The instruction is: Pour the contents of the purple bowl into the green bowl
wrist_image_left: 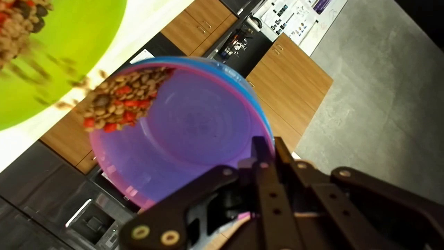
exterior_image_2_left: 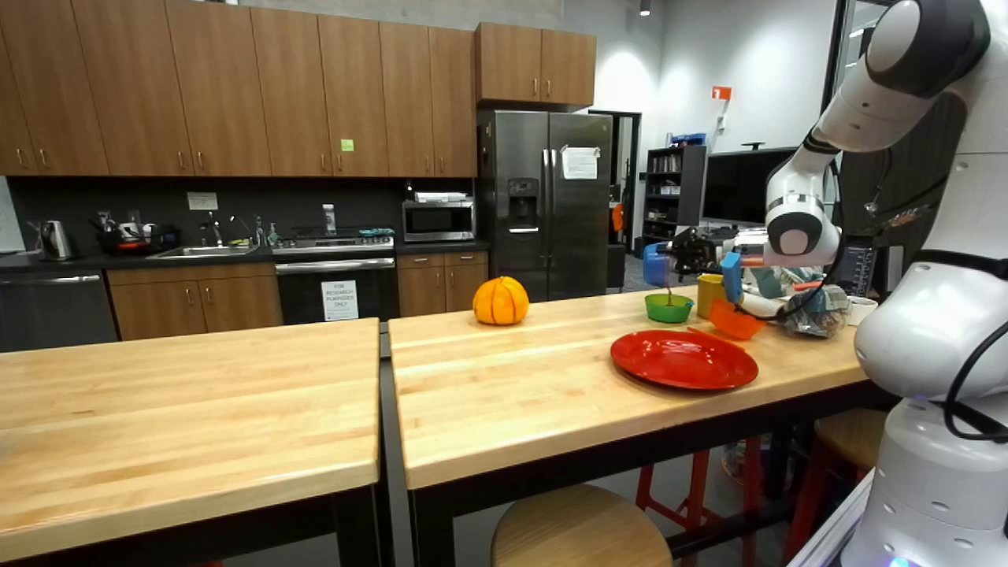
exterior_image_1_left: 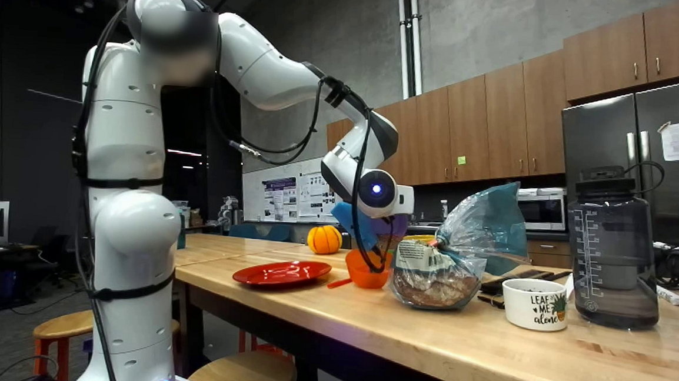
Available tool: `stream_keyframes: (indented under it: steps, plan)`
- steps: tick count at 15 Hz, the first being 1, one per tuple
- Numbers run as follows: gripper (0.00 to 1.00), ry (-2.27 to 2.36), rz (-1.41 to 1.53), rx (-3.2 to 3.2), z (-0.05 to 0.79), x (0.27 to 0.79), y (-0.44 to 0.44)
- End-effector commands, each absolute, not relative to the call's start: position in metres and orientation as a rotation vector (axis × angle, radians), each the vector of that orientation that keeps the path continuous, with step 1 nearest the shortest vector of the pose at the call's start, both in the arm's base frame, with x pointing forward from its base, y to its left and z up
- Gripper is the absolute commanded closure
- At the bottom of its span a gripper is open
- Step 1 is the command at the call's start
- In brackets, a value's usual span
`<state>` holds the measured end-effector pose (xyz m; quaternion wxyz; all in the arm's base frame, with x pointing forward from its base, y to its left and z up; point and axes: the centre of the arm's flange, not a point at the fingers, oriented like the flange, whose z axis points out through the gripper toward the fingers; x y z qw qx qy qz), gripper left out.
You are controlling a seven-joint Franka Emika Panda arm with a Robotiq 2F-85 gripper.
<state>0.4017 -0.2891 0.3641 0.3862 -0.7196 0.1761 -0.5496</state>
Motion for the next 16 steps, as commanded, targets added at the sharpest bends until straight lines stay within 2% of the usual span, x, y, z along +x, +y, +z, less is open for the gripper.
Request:
stream_keyframes:
  steps: [1, 16]
  plan:
    - [0.98, 0.440, -1.453, -1.802, 0.370, 0.394, -0.286]
    - [0.98, 0.392, -1.567, -1.711, 0.387, 0.386, -0.289]
